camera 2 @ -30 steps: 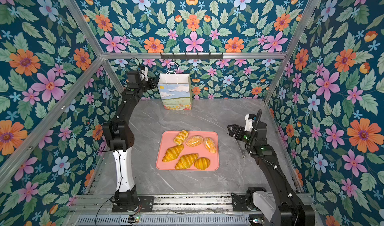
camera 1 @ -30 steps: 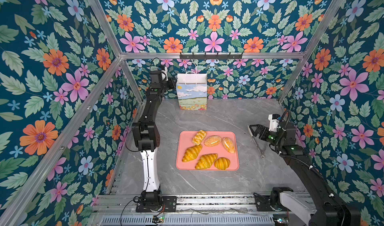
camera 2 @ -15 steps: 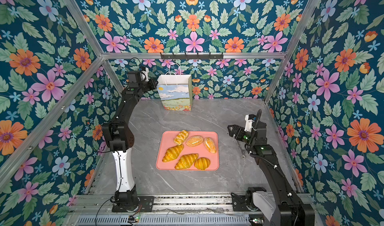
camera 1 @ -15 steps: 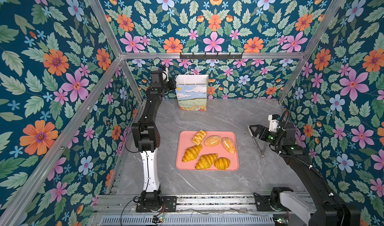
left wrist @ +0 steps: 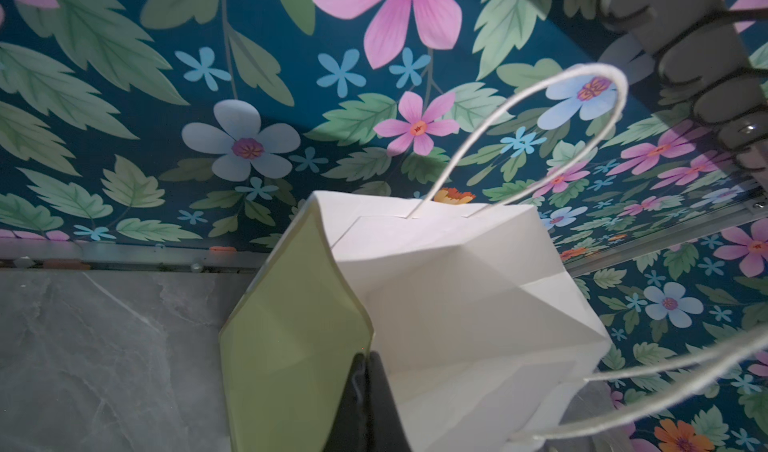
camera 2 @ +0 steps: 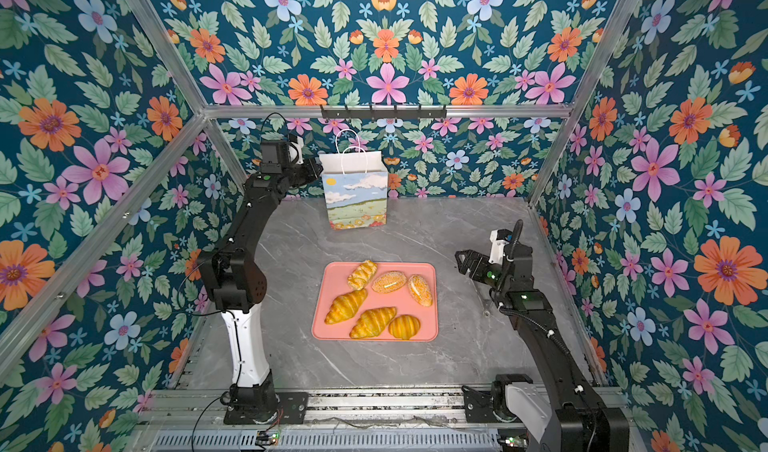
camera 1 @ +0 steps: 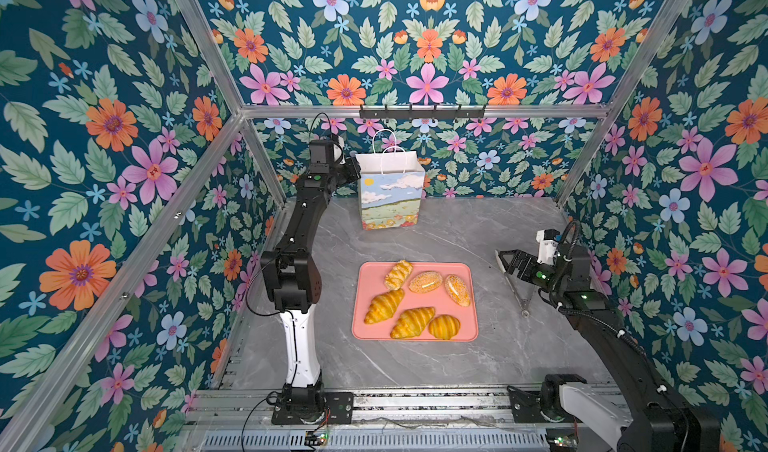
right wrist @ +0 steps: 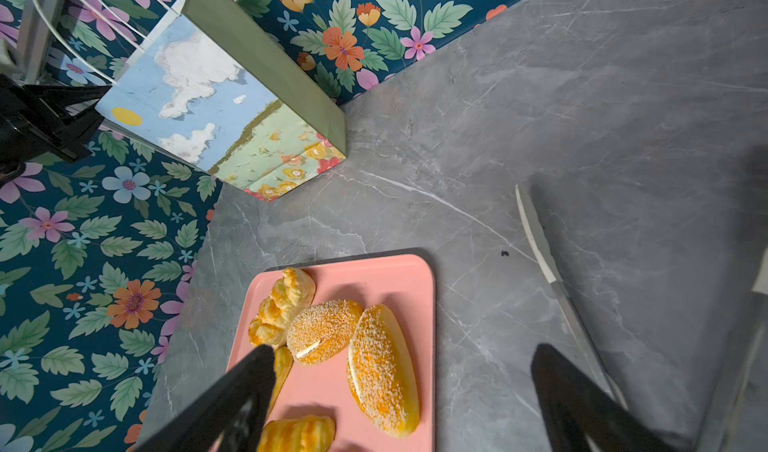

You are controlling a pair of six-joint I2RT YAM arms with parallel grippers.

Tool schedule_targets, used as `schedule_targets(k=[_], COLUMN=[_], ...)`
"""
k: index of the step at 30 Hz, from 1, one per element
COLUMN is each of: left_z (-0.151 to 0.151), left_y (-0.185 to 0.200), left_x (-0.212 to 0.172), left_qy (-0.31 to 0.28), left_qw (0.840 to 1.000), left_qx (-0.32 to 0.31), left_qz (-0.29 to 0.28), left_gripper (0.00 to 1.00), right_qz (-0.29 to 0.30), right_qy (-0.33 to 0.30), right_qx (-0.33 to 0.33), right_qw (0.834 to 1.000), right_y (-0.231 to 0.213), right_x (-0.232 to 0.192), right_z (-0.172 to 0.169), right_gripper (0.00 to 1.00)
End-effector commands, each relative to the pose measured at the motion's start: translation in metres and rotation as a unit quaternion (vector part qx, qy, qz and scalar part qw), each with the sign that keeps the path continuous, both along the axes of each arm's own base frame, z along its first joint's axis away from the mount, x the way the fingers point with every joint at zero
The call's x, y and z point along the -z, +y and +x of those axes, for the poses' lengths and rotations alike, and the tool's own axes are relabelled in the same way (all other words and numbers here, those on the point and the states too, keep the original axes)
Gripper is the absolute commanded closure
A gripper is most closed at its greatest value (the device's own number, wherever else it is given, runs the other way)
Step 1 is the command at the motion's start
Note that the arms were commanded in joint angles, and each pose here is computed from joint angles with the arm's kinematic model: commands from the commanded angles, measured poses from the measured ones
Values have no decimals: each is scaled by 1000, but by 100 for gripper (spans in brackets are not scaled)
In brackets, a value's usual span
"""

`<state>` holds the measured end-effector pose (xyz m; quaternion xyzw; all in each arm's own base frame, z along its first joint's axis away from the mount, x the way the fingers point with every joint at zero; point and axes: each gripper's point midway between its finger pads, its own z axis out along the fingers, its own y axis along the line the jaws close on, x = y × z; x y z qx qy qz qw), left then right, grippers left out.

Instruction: Place the fake bread into the paper bag

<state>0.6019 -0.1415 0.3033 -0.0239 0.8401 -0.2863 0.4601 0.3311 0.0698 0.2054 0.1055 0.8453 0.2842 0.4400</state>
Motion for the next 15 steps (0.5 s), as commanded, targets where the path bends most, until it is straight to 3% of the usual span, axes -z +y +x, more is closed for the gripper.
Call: schedule_targets(k=[1, 15], left_z=[-15, -72], left_y=[-12, -47], left_x=[2, 12], left_qy=[23, 53], left_qw=[1000, 998], left_qx=[-4, 13], left_qz=[-6, -20], left_gripper=[100, 100], right_qz=[-1, -1], right_qy=[-5, 1], right_qx=[4, 6], right_qw=[1000, 1000], right_y=[-1, -2], right_x=[-5, -10], right_z=[0, -12], right_gripper=[3, 3])
